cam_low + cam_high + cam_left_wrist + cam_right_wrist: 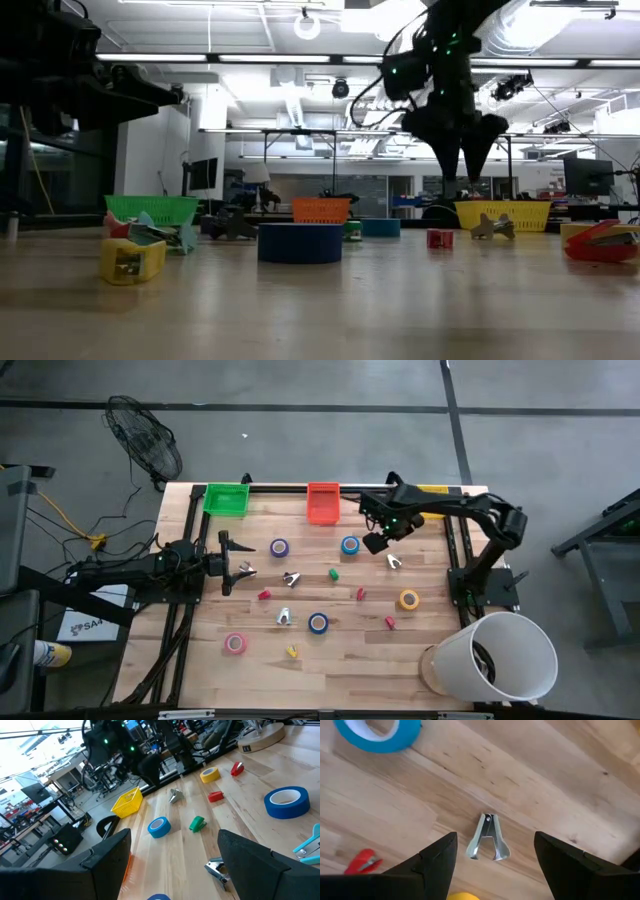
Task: Pick and place Stapler, Stapler remover, tape
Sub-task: Put the gray staple remover into the yellow bin
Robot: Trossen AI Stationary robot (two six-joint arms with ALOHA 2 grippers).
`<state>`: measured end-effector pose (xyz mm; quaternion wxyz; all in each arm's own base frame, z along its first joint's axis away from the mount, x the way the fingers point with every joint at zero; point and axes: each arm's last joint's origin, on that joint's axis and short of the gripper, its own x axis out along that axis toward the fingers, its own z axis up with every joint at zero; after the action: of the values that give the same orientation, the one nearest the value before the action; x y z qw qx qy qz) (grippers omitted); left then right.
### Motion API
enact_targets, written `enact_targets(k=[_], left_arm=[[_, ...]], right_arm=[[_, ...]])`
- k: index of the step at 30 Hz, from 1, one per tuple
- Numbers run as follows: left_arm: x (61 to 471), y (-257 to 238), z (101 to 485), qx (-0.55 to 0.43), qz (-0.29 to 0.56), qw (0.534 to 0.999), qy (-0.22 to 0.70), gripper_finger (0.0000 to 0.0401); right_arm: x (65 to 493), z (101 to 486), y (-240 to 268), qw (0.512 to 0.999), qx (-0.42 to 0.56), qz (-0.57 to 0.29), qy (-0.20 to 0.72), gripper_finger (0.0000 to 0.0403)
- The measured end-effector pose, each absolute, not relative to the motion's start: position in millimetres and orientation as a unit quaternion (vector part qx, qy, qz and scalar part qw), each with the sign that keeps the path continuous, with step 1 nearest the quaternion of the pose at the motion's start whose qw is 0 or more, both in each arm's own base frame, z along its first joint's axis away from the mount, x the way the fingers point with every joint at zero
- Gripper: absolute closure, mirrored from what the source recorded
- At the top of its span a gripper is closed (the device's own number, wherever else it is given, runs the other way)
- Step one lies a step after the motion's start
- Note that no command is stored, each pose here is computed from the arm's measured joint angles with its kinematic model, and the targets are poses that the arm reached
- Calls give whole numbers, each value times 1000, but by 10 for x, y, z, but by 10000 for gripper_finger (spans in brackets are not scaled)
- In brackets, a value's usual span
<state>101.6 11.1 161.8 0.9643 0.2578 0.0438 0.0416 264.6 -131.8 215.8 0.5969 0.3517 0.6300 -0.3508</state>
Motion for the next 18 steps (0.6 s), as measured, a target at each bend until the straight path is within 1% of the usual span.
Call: enact_targets(k=[8, 13, 18], left_arm=[[1016, 111, 1618, 258, 41, 964, 44, 107], [1016, 111, 1618, 258, 42, 964, 44, 107], [1016, 111, 1618, 258, 42, 964, 44, 107]], right_arm=[[2691, 2070, -1311, 588, 359, -339, 641, 146], [2652, 2074, -1313, 571, 344, -374, 645, 146], [2666, 2010, -1317, 556, 349, -376, 653, 138]])
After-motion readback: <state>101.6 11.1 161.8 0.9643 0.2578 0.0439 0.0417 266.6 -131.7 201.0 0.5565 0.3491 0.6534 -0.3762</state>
